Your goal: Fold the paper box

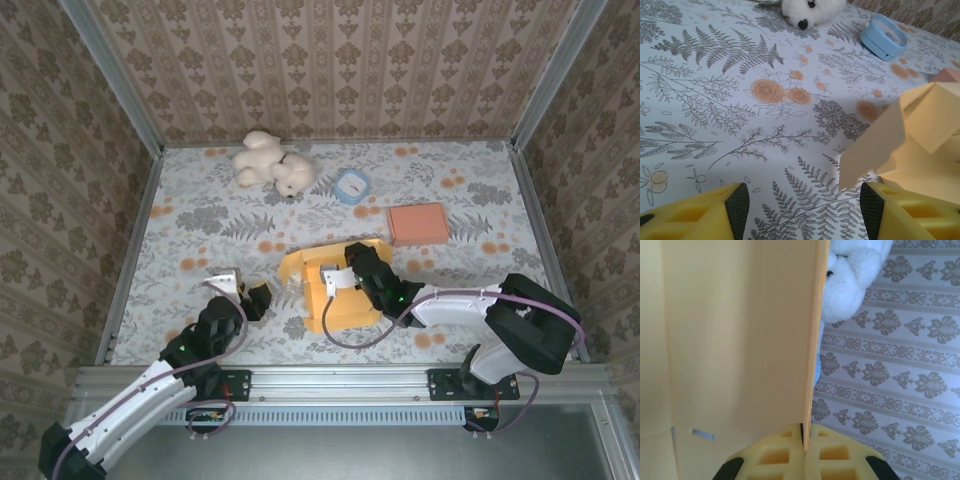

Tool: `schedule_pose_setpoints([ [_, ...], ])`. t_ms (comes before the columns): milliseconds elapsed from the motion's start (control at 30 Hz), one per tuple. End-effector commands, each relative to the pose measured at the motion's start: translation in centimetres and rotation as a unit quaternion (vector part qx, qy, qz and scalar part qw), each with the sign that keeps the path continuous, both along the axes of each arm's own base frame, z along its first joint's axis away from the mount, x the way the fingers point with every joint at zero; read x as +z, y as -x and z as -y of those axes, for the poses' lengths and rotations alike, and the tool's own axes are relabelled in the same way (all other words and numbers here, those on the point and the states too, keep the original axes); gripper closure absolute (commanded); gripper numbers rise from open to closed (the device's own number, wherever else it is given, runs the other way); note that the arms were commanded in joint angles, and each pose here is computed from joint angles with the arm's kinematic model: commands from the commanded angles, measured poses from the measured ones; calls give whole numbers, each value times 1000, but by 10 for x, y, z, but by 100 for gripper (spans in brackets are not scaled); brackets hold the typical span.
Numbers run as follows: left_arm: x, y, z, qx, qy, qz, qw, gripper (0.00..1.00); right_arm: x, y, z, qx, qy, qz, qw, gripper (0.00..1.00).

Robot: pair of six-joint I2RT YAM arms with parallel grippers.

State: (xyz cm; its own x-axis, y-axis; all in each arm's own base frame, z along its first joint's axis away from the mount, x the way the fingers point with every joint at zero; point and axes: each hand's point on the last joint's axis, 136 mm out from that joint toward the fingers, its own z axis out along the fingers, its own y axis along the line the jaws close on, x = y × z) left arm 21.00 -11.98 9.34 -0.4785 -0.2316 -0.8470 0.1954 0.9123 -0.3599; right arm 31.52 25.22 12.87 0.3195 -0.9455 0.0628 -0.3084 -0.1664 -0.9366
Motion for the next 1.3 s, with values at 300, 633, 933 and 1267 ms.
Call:
schedule_pose_setpoints([
  [300, -3, -2, 4, -16, 3, 23, 1000, 36, -31, 15, -4, 47, 34, -7, 998, 100],
  [633, -5, 0, 11, -32, 11, 16, 999, 36, -34, 13, -4, 39, 27, -11, 999, 100],
  [933, -8, -1, 19, -45, 13, 11, 999, 37, -36, 14, -1, 35, 10, -16, 999, 100],
  [1267, -3, -7, 26, -56, 0, 21, 998, 38, -32, 15, -3, 38, 0, -18, 999, 100],
])
